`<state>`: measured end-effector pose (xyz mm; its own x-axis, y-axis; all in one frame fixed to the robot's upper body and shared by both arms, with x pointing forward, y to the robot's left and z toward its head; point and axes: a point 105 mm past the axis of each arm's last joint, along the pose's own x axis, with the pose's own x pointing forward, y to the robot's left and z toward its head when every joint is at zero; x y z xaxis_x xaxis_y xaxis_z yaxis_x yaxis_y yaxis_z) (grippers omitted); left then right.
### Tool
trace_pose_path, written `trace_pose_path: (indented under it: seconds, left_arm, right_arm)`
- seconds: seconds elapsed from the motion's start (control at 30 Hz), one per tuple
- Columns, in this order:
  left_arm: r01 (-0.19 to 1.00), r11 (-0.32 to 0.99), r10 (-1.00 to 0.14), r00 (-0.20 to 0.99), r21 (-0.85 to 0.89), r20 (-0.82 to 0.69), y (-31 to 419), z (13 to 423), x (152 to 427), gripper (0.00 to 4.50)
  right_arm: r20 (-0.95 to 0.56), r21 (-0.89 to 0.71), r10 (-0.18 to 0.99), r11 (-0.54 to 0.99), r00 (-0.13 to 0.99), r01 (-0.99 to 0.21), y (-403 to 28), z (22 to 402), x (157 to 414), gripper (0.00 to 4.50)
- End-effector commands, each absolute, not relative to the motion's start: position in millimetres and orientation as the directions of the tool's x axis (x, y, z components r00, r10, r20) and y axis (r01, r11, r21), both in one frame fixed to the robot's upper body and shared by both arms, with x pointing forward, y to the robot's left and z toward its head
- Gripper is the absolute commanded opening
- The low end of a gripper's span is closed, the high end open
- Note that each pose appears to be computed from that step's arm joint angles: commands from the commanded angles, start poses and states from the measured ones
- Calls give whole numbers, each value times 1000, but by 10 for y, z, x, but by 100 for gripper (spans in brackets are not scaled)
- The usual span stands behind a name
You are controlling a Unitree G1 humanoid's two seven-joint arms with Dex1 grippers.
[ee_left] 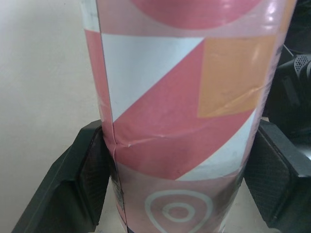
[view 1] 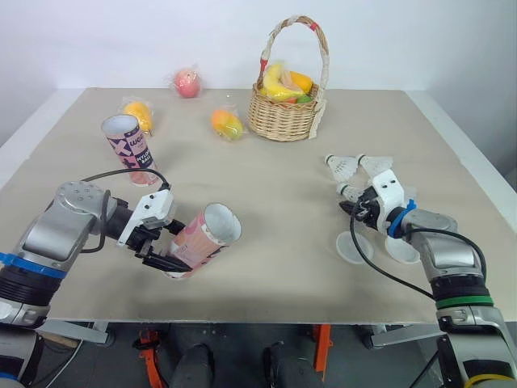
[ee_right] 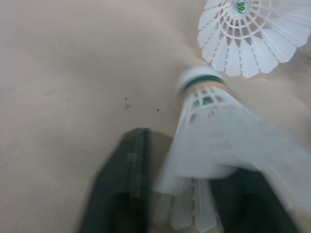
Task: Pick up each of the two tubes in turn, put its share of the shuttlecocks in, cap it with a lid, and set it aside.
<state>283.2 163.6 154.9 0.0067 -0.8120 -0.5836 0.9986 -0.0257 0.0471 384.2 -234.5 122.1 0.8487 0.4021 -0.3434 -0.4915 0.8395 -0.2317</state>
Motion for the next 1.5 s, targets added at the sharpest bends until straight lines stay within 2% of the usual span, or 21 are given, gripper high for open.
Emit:
trace_pose_path:
  seconds: [0.03,0.17,0.3,0.37,0.47,0.57,0.77,1.0,1.17,1.37,1.5]
  left_arm:
    - [996,-15,-812,37,84,-583,1663,1629,2830,361]
    - [996,-15,-814,37,85,-580,1653,1627,2829,361]
    - [996,-19,-815,32,82,-579,1639,1621,2842,361]
    - [996,-20,-815,32,84,-579,1636,1623,2855,361]
    - [996,-23,-815,32,87,-579,1627,1626,2869,361]
    - [995,-24,-817,33,92,-576,1615,1637,2883,361]
    - [995,-18,-817,41,97,-575,1621,1648,2886,361]
    - [995,-7,-818,51,99,-573,1636,1651,2880,361]
    - [995,-5,-818,54,100,-573,1636,1652,2882,361]
    - [995,-4,-818,53,98,-573,1636,1651,2886,361]
    - [995,-8,-819,49,97,-572,1629,1654,2885,361]
  right_arm:
    - [-289,-251,481,797,828,-550,-2266,1450,3749,4]
    - [-235,-315,660,643,714,-698,-2008,1806,3466,4]
    - [-217,-468,886,273,409,-840,-1404,2268,2972,4]
    - [-250,-498,933,106,259,-861,-1186,2336,2756,4]
    - [-329,-544,934,-65,141,-836,-959,2333,2641,4]
    - [-398,-602,914,-194,81,-774,-756,2369,2657,4]
    - [-462,-632,886,-296,42,-716,-480,2421,2842,4]
    - [-556,-618,830,-452,-48,-643,-305,2356,2821,4]
    - [-568,-605,818,-488,-89,-629,-140,2395,2816,4]
    - [-553,-607,826,-490,-110,-626,-60,2510,2839,235]
    - [-543,-603,828,-501,-140,-621,-106,2580,2795,418]
